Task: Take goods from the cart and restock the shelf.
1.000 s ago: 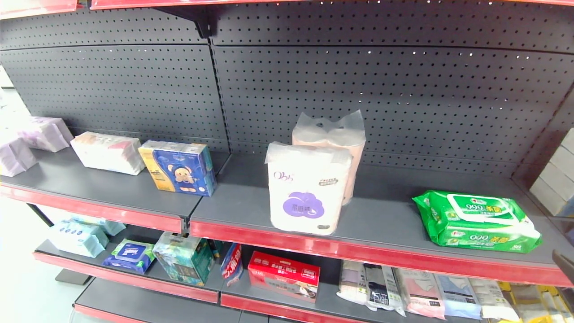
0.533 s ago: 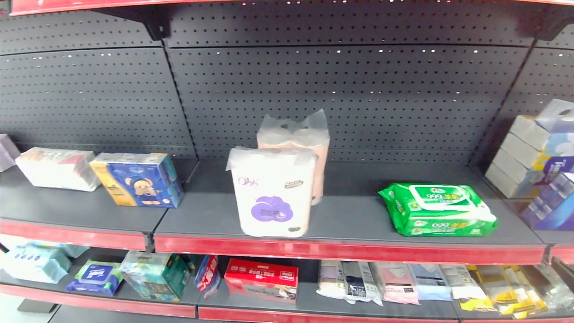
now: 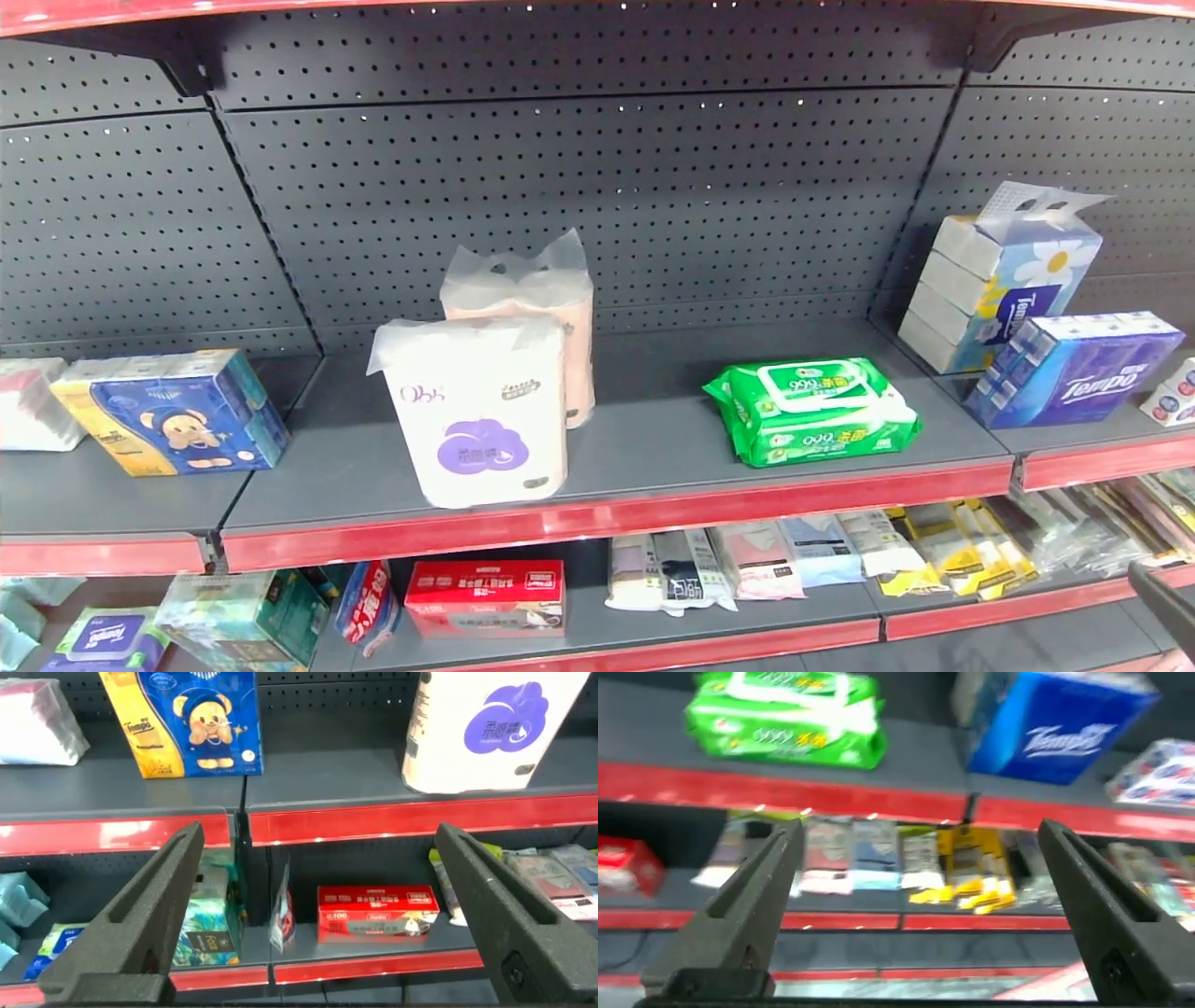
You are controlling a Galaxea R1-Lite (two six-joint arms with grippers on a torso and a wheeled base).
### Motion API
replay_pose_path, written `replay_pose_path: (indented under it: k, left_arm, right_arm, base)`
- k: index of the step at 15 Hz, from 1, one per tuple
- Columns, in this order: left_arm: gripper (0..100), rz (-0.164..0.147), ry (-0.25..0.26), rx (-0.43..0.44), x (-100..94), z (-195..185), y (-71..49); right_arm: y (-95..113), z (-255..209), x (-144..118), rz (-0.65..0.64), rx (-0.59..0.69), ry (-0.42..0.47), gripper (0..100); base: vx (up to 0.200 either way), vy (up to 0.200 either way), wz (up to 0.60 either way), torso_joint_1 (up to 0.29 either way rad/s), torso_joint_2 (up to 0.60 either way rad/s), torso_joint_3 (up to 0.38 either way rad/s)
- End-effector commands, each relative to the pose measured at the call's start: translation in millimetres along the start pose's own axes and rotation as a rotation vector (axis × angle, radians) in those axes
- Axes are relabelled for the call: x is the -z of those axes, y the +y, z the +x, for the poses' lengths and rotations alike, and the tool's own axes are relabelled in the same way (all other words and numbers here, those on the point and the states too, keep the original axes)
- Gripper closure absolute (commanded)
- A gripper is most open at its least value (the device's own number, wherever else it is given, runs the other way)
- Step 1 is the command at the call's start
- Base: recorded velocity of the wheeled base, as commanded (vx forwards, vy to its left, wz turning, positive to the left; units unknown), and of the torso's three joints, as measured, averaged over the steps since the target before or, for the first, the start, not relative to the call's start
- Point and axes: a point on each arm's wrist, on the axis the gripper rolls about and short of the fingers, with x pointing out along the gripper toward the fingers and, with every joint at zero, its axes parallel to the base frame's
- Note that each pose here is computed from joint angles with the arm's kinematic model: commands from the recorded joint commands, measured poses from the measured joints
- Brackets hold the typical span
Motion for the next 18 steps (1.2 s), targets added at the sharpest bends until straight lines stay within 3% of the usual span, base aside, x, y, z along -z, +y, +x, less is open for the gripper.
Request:
replay_pose_path:
  k: [1,6,8,9,10,13,16,18]
  left_arm:
    - [0,0.0,0.003,0.002,-0.1,0,0.1]
    - [0,-0.01,0.0,0.002,0.0,0,0.1]
    - [0,-0.004,-0.003,0.004,-0.1,0,0.0]
    - [0,0.006,-0.002,0.005,-0.1,0,0.0]
    - [0,0.008,0.0,0.005,-0.2,0,0.0]
    - [0,-0.021,0.0,0.025,-0.2,0,-0.4]
    - [0,-0.026,-0.002,0.024,-0.2,0,-0.4]
    - [0,-0.026,0.007,0.022,-0.2,1,-0.4]
  right_arm:
    - [8,-13,25,0.008,-0.03,-0.029,0]
    - [23,-48,65,0.058,-0.026,-0.101,0]
    - [22,-48,65,0.076,-0.017,-0.108,0]
    - [21,-47,65,0.105,0.049,-0.116,0]
    - [20,-47,65,0.18,0.069,-0.111,0]
    - [22,-47,64,0.303,-0.036,-0.13,0]
    - [24,-47,64,0.114,-0.085,-0.133,0]
    - [21,-47,65,0.148,0.116,-0.106,0]
  base:
    - [0.0,0.0,0.0,0.0,0.0,0.0]
    - [0.0,0.0,0.0,0.0,0.0,0.0]
    - [0.0,0.0,0.0,0.0,0.0,0.0]
    - [0.0,0.0,0.0,0.0,0.0,0.0]
    - [0.0,0.0,0.0,0.0,0.0,0.0]
    - [0.0,0.0,0.0,0.0,0.0,0.0]
    - [0.0,0.0,0.0,0.0,0.0,0.0]
    - [0.0,0.0,0.0,0.0,0.0,0.0]
